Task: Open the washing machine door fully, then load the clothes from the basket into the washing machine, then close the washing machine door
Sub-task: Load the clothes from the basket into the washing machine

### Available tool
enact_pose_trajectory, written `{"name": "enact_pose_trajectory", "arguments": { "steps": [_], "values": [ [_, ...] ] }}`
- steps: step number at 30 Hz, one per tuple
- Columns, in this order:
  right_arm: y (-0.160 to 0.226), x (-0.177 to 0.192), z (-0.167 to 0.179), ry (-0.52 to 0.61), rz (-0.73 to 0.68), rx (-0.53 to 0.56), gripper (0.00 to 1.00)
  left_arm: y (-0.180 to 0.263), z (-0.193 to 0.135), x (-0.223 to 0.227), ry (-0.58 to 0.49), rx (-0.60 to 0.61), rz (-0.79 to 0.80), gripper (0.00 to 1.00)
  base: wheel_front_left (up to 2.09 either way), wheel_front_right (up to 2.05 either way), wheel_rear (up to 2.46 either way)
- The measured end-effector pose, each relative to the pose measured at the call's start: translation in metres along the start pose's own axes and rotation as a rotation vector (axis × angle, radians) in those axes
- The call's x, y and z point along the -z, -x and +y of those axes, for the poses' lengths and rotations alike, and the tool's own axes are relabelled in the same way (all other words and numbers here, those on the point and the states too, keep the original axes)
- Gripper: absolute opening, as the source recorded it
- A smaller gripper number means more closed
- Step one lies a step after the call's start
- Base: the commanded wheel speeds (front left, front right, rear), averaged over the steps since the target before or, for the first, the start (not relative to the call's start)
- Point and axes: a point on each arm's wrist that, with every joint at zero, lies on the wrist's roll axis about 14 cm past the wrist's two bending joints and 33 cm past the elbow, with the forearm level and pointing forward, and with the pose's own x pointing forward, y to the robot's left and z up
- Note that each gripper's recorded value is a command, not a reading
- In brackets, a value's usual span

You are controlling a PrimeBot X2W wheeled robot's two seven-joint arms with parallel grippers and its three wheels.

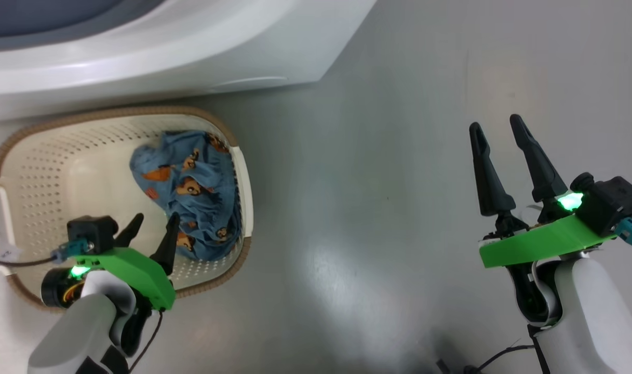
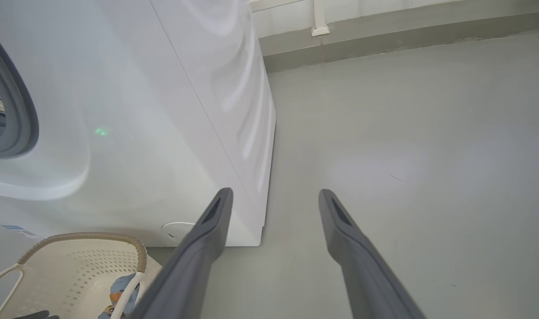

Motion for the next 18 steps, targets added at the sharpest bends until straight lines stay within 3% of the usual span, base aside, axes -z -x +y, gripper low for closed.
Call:
{"name": "enact_pose_trajectory", "arguments": {
  "steps": [18],
  "values": [
    [-0.015,0.018,-0.015,0.021,0.025,0.025,1.00,-0.041,-0.002,0.032,0.019,0.081,0.150,1.00,0.00,0.00,0.00]
  ]
}}
